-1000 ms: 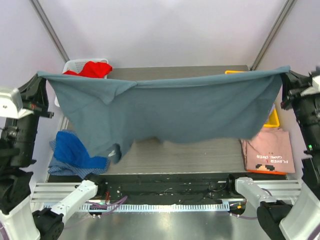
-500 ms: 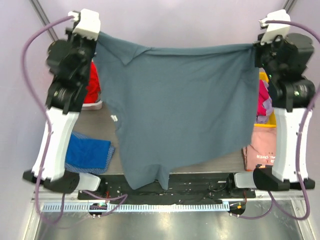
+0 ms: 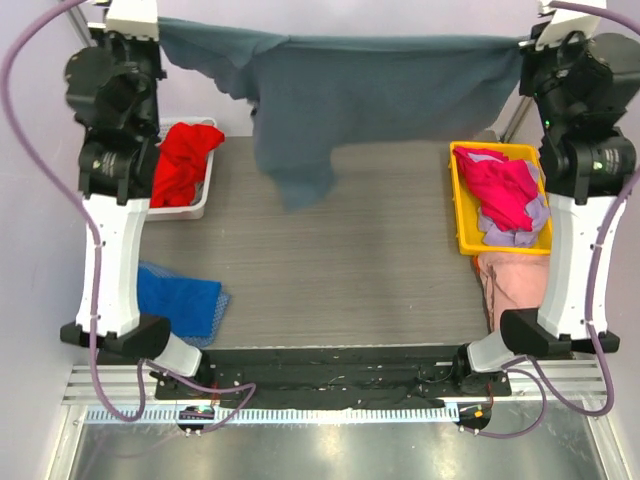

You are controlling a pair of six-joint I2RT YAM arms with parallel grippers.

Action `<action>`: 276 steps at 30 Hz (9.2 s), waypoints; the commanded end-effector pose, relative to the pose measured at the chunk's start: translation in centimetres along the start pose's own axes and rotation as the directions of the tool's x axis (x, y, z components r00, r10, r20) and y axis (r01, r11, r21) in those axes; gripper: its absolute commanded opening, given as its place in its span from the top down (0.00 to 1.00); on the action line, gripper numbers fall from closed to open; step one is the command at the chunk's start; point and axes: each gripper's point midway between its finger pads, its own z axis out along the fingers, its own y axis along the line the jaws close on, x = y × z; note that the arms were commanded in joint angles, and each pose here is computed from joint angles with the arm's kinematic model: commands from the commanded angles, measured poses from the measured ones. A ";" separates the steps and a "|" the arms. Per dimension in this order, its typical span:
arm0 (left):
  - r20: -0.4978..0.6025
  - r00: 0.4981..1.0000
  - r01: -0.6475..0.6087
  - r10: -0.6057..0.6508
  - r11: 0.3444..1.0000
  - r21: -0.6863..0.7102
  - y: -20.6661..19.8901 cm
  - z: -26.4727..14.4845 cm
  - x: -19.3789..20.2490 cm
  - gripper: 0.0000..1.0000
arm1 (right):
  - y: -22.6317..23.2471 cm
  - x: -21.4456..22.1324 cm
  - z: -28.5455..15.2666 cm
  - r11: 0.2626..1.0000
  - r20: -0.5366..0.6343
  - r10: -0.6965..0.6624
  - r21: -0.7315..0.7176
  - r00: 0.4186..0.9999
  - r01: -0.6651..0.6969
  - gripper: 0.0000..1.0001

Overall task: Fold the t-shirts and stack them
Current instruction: Flatten out the tshirt

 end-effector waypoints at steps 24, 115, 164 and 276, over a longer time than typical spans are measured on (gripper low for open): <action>-0.454 0.858 0.154 0.241 0.722 0.675 -13.1 -22.6 28.5 1.00 | 13.0 28.6 -13.5 0.889 -0.471 -0.160 -0.451 0.867 -0.080 0.99; -0.573 0.759 0.053 0.309 0.848 0.527 -21.3 -7.6 36.5 0.33 | 17.1 43.3 6.2 0.932 -0.607 -0.232 -0.362 0.760 -0.005 0.00; -0.580 0.744 -0.015 0.331 0.877 0.481 -28.5 3.1 45.7 0.08 | 18.3 42.3 8.1 0.940 -0.556 -0.211 -0.342 0.804 0.010 0.00; -0.539 0.386 -0.502 0.749 0.660 0.559 -17.1 -0.9 52.5 0.00 | 21.0 44.3 -8.7 0.839 -0.635 -0.442 -0.542 0.634 0.042 0.00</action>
